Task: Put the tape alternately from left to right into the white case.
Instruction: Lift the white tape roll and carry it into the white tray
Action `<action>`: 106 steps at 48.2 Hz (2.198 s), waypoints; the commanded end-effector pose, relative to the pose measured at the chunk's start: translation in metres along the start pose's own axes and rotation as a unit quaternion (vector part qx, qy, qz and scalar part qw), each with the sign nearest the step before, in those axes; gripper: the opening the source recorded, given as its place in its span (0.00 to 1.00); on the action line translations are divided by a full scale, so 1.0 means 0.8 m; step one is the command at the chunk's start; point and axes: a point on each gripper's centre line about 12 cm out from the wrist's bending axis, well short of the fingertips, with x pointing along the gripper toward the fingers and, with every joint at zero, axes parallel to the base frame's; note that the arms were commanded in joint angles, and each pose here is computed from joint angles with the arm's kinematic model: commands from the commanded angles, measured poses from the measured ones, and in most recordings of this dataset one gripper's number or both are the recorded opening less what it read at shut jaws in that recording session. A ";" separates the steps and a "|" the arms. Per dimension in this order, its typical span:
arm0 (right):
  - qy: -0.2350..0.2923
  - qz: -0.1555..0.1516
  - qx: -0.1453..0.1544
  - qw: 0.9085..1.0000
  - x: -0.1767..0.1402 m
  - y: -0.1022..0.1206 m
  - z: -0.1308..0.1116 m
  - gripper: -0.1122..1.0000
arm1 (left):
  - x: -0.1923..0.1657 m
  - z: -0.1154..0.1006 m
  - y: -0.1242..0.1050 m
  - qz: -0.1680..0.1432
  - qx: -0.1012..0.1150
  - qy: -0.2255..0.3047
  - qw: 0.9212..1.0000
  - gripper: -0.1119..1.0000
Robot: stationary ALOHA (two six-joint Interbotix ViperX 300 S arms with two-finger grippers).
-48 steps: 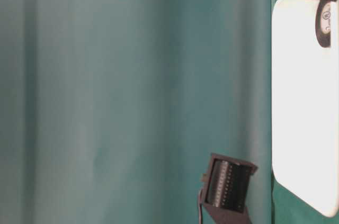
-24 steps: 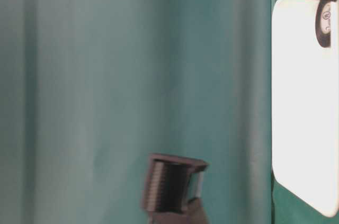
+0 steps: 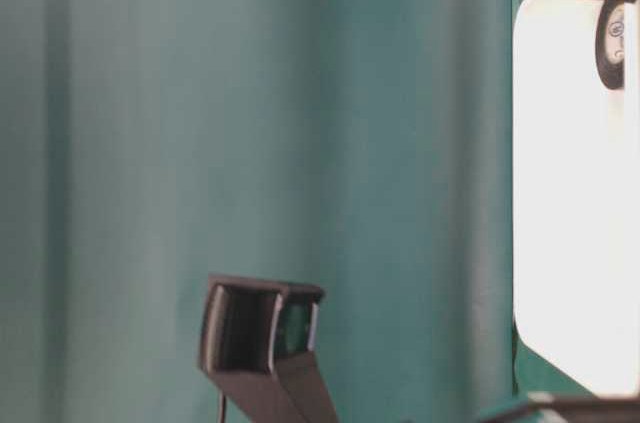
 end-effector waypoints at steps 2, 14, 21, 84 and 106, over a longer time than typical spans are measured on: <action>-0.012 0.002 -0.001 1.000 -0.003 0.002 0.008 0.77 | -0.019 0.025 0.012 0.001 0.010 -0.033 0.999 0.08; -0.012 0.002 0.001 1.000 -0.003 0.002 0.008 0.77 | -0.028 0.045 0.048 0.025 0.058 -0.048 0.997 0.08; -0.011 0.002 0.005 1.000 -0.003 0.002 0.008 0.77 | -0.033 0.056 0.074 0.043 0.067 -0.051 0.996 0.08; -0.007 0.002 0.007 1.000 0.000 0.002 0.005 0.77 | 0.015 0.162 0.220 0.137 0.172 -0.068 0.973 0.08; -0.008 0.002 0.007 1.000 0.000 0.002 0.006 0.77 | 0.023 0.160 0.225 0.139 0.179 -0.064 0.972 0.08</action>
